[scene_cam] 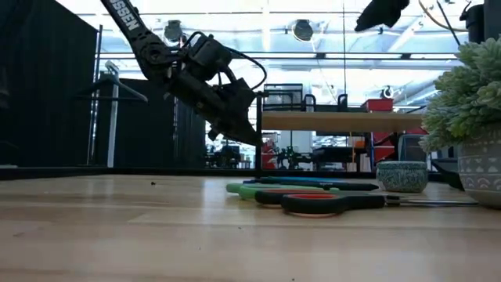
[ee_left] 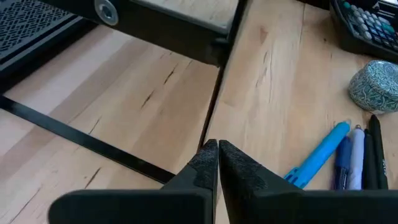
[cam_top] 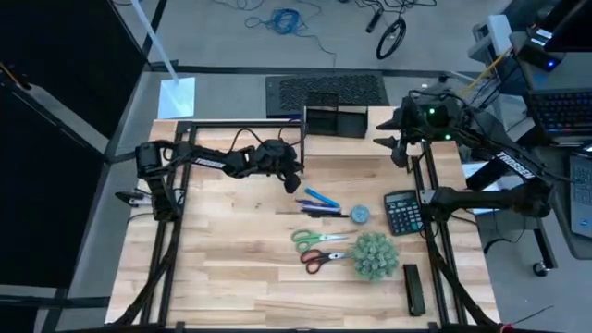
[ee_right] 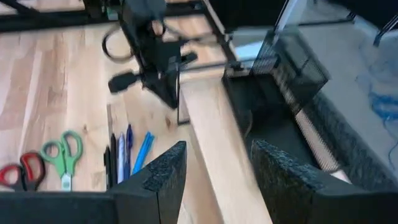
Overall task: Pick and place office supplies into organizer
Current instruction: Adjust the wooden shelf, then put the light blue pen into the black desk organizer on the shelf
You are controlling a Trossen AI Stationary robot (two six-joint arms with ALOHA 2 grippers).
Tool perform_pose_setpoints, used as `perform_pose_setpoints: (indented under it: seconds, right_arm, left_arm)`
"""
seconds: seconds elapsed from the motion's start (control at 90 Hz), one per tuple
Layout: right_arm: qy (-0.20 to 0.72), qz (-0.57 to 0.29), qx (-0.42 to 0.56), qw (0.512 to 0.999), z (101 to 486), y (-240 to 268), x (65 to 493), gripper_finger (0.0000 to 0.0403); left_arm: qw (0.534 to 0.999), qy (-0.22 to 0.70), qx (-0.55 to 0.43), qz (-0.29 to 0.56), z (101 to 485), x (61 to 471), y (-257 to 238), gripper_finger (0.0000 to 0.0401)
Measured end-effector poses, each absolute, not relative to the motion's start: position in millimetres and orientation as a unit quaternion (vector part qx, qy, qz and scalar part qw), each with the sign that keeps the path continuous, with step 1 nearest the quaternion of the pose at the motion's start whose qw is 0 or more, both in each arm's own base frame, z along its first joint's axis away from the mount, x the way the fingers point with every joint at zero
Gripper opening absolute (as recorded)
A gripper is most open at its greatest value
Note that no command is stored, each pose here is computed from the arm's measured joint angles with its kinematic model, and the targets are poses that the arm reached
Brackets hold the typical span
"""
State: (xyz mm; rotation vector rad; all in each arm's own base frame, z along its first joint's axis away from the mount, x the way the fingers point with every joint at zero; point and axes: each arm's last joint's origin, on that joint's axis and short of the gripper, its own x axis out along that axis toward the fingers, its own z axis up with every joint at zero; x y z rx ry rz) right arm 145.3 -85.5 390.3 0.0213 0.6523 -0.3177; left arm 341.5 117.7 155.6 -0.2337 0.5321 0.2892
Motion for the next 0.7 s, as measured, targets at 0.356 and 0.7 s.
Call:
perform_pose_setpoints:
  seconds: [0.356,0.7]
  right_arm:
    - [0.339,-0.155,0.028,0.928,353.1,-92.6,156.7,0.0166]
    - [0.341,-0.085,0.04,0.935,350.3,-65.5,174.4,0.0166]
  left_arm:
    - [0.95,0.254,-0.116,0.139,156.8,341.6,119.8,0.0003]
    - [0.946,0.292,-0.103,0.095,158.2,341.5,98.5,0.0003]
